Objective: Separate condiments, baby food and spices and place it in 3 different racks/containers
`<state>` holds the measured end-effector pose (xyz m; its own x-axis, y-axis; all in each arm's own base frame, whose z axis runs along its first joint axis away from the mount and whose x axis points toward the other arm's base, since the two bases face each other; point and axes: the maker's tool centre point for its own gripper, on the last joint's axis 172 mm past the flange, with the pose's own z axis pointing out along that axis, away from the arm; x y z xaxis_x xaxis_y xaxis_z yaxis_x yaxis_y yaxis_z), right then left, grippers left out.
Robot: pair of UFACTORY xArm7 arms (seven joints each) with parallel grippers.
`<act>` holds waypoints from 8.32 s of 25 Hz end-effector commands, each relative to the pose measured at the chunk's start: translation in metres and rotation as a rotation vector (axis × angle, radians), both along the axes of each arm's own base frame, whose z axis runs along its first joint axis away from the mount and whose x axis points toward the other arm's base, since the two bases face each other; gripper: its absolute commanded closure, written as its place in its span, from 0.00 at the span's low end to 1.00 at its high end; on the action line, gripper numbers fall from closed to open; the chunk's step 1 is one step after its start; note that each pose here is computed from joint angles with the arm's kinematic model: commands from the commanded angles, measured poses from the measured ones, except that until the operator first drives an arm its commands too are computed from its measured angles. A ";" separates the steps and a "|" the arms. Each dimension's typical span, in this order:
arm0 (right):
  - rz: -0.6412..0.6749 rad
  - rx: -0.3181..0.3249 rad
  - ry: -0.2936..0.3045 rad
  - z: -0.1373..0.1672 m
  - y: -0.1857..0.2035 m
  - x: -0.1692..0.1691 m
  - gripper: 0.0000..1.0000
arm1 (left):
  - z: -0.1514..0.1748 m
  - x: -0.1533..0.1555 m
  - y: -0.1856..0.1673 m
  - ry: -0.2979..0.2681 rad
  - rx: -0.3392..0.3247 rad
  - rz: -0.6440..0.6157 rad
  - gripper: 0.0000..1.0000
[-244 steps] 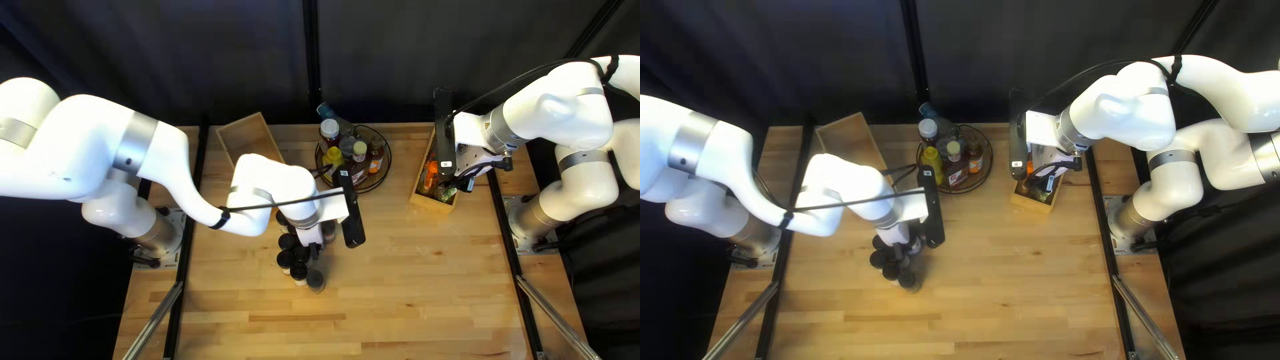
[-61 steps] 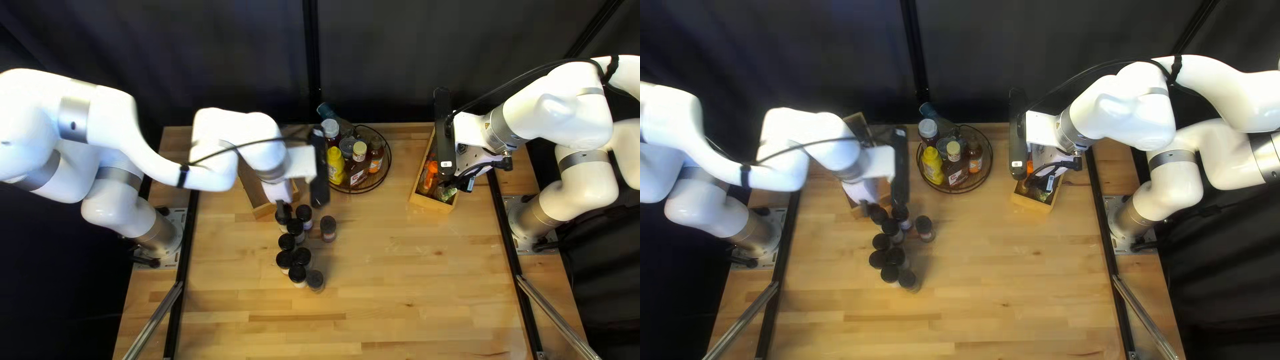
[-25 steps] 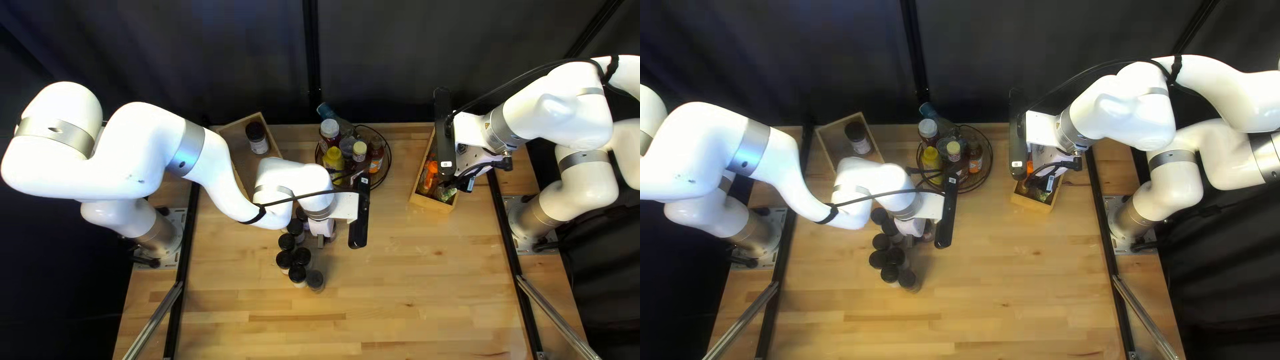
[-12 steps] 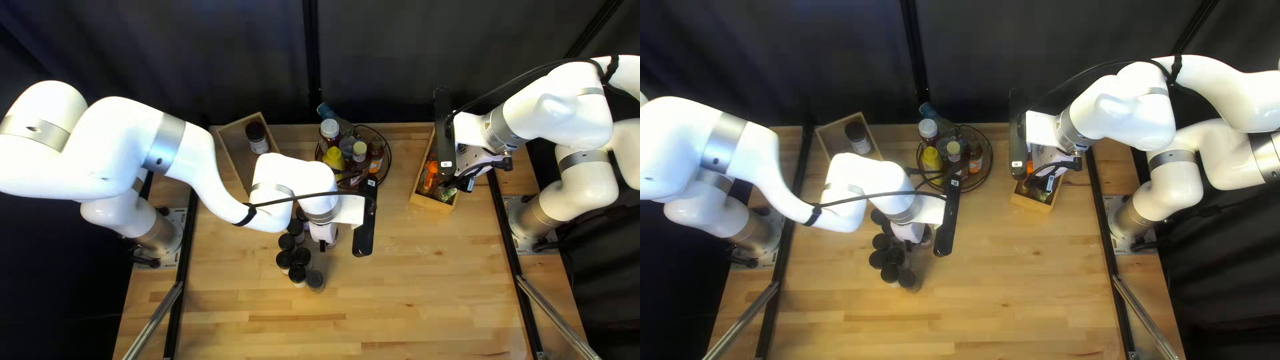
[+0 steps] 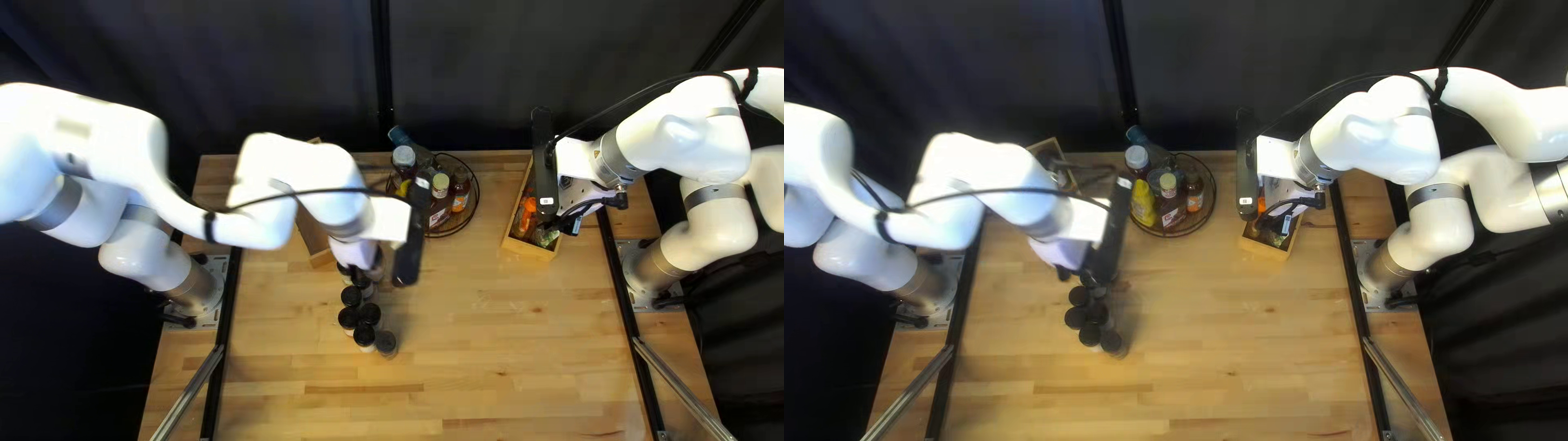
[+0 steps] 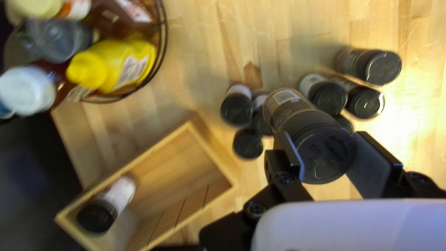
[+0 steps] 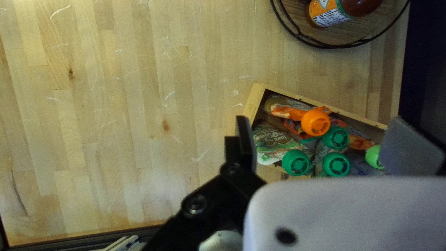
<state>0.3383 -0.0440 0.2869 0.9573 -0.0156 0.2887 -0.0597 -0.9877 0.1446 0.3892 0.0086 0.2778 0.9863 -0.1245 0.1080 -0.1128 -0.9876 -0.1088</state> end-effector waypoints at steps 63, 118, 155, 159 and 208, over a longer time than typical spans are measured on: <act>0.000 0.000 0.000 0.000 0.000 0.000 0.00 | -0.086 -0.024 0.060 -0.024 0.003 0.267 0.00; 0.000 0.000 0.000 0.000 0.000 0.000 0.00 | -0.108 0.054 0.034 0.053 -0.017 0.553 0.98; 0.000 0.000 0.000 0.000 0.000 0.000 0.00 | -0.134 -0.056 0.148 -0.022 0.246 0.677 1.00; 0.000 0.000 0.000 0.000 0.000 0.000 0.00 | -0.137 -0.059 0.157 -0.018 0.273 0.689 1.00; 0.000 0.000 0.000 0.000 0.000 0.000 0.00 | -0.113 0.006 0.007 0.079 -0.021 0.340 0.00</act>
<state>0.3383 -0.0440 0.2869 0.9573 -0.0156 0.2887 -0.0598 -0.9877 0.1446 0.3817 0.0328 0.1662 0.9696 0.2426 0.0321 0.2447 -0.9631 -0.1120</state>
